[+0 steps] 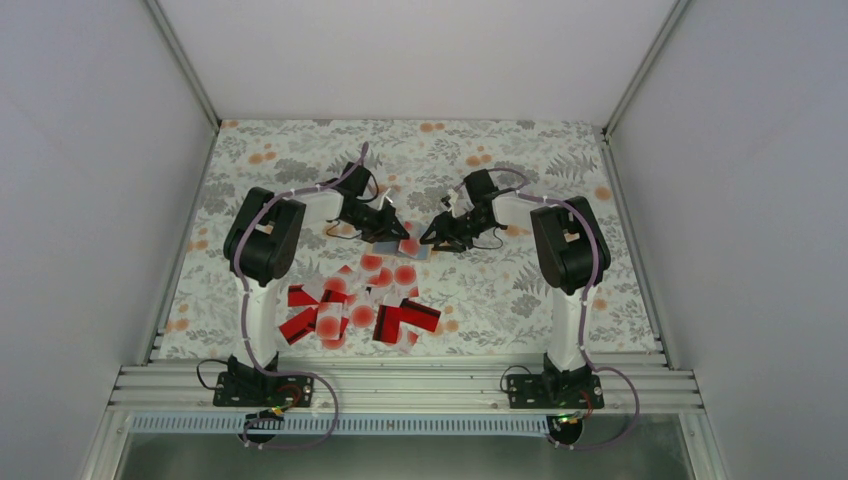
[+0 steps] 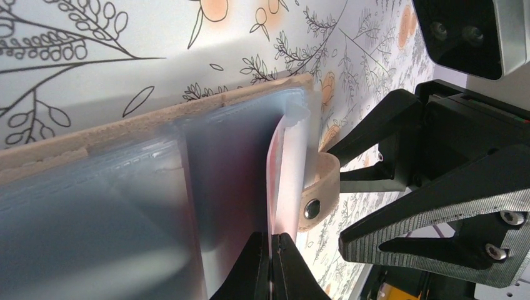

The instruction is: Put the credit cards into the card holder

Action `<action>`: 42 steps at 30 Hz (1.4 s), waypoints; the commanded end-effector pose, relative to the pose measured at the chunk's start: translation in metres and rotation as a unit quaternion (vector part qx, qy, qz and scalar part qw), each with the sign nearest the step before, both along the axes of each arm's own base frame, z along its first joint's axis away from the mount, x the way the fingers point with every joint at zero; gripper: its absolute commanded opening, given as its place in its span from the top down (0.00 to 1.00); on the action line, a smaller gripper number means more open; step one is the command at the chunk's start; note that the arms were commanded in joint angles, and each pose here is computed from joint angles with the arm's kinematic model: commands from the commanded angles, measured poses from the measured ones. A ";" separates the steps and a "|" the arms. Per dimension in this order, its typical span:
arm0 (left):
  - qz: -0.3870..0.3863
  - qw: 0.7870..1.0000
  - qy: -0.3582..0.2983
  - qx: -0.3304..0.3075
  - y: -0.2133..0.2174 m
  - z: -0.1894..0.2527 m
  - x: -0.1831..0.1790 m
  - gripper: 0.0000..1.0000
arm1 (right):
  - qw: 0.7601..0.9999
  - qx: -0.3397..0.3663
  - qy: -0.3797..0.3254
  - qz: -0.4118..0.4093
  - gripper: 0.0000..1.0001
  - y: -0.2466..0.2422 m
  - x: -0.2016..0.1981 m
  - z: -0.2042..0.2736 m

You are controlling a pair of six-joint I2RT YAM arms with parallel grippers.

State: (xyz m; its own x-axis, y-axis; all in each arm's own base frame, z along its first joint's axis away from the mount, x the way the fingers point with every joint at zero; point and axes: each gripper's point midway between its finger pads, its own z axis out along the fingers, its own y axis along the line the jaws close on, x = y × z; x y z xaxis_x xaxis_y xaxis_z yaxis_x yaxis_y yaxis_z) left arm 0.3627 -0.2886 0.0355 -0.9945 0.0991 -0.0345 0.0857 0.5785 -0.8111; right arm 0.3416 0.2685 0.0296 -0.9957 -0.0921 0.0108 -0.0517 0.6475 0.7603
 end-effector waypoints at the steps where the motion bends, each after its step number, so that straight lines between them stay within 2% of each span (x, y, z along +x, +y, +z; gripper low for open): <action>1: 0.007 1.000 -0.004 0.013 -0.001 -0.005 -0.002 0.98 | 0.998 -0.048 0.028 0.005 0.52 -0.004 -0.018 -0.033; 31: 0.004 1.000 0.023 -0.009 -0.013 -0.013 -0.014 0.97 | 0.999 -0.045 0.025 0.010 0.52 -0.001 -0.017 -0.035; 38: 0.004 1.000 0.024 0.000 -0.012 -0.015 -0.013 0.81 | 0.999 -0.044 0.016 0.011 0.48 -0.001 -0.014 -0.027; 42: 0.004 1.000 0.017 0.022 -0.007 -0.015 -0.012 0.77 | 0.999 -0.044 0.012 0.011 0.46 -0.001 -0.014 -0.022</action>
State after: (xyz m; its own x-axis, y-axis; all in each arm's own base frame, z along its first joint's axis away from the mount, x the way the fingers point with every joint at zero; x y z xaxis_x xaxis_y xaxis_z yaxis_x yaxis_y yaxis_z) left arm 0.3525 -0.3012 0.0288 -0.9960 0.0891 -0.0055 0.0556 0.5704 -0.8195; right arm 0.3395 0.2741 0.0310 -0.9942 -0.1073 0.0015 -0.0680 0.6410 0.7645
